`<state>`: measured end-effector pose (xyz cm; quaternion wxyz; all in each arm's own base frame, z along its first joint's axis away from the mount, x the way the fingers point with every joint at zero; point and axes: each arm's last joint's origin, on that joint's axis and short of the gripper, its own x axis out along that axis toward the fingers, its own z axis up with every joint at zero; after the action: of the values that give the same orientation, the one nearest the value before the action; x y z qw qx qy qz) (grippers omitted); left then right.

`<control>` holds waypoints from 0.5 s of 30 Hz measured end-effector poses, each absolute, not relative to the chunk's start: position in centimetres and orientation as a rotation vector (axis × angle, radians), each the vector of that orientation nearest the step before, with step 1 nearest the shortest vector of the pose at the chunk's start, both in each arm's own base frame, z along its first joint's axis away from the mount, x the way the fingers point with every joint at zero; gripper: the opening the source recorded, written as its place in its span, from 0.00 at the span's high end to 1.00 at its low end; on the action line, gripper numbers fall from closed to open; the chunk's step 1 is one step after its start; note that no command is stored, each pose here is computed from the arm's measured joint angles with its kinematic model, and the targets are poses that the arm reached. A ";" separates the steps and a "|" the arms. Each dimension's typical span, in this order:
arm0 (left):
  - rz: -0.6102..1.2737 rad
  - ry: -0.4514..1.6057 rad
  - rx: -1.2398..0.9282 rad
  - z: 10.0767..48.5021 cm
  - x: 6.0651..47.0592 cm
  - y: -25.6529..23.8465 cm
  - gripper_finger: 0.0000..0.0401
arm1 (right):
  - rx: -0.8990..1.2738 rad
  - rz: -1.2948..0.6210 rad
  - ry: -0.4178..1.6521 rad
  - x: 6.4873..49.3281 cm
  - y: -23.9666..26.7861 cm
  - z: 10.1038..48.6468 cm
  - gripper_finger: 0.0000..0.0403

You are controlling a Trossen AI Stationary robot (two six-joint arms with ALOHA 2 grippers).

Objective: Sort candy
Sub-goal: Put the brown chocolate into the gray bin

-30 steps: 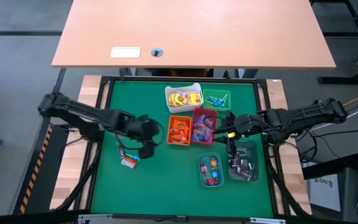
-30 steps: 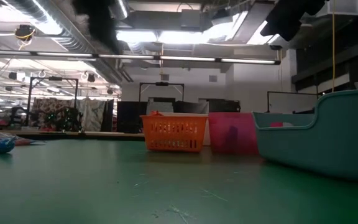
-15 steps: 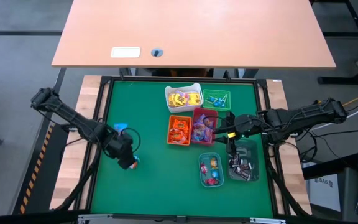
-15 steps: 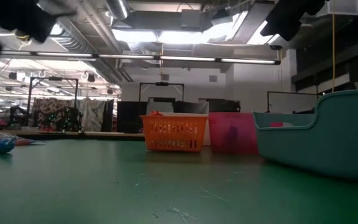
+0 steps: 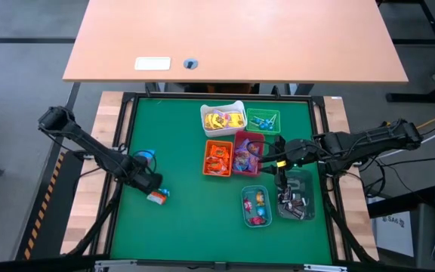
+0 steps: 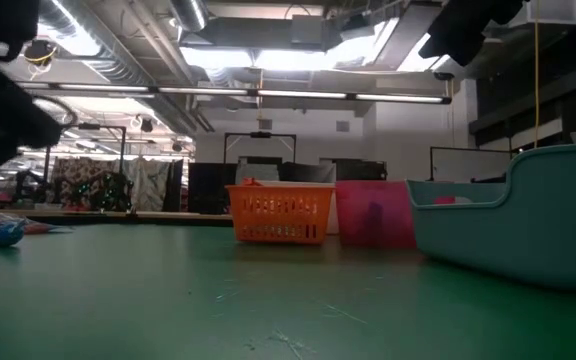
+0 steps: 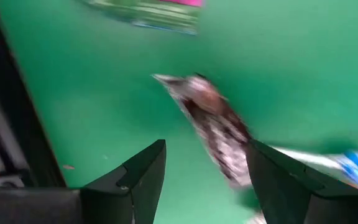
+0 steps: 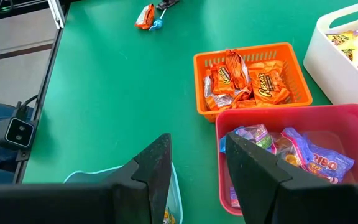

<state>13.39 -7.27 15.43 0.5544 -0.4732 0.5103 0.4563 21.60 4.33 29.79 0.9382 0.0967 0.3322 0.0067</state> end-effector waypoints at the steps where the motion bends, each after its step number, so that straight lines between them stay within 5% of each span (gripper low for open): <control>1: 1.104 1.203 -1.122 15.1 13.2 -7.1 0.48 | 0.197 0.014 0.678 21.6 4.3 29.8 0.62; 15: 1.167 1.031 -1.205 14.4 13.4 -6.9 0.48 | 0.197 0.014 0.678 21.6 4.3 29.8 0.62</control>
<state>13.35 -6.89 14.44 0.5534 -0.5096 0.4361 0.4938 21.60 4.33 29.79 0.9383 0.0965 0.3321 0.0068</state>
